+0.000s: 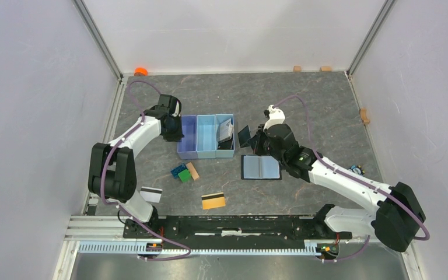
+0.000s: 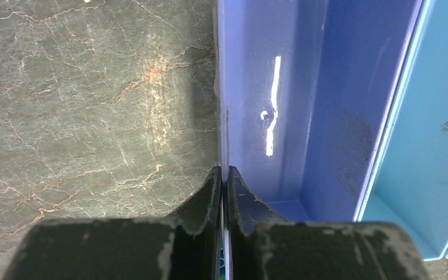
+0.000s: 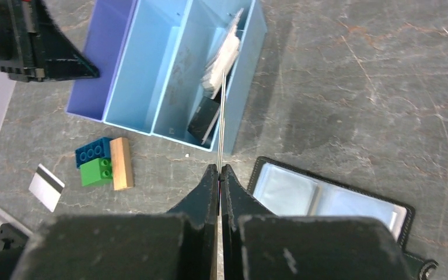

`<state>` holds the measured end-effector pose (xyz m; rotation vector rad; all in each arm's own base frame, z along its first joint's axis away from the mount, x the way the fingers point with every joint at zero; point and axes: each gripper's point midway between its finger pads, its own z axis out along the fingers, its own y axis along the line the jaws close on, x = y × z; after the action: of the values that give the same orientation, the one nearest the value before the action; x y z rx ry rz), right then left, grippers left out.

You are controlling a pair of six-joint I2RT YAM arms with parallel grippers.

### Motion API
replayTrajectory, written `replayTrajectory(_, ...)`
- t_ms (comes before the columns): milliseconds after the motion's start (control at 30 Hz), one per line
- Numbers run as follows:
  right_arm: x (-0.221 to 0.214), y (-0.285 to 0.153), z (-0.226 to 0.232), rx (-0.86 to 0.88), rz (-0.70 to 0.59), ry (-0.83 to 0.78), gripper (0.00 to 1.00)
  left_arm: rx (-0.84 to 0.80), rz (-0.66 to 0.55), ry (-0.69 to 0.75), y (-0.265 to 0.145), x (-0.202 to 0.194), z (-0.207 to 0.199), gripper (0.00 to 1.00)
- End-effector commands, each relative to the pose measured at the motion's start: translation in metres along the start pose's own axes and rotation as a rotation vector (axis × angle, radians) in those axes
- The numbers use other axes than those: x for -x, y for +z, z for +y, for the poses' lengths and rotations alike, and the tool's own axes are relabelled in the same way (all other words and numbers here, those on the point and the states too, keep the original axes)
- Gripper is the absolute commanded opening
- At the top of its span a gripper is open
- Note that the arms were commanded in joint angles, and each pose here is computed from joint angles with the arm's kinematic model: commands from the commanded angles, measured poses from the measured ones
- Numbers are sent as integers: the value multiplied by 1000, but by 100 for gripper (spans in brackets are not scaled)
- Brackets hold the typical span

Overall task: Put the credit cards into the card holder
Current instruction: Pick up the credit card from the storage box.

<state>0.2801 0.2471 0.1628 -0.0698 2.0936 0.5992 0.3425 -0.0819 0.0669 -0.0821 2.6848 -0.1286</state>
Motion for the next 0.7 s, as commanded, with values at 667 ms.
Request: replayTrajectory(667, -21, 76, 44, 118, 161, -79, 0, -191, -294, 81, -62, 52, -44, 53)
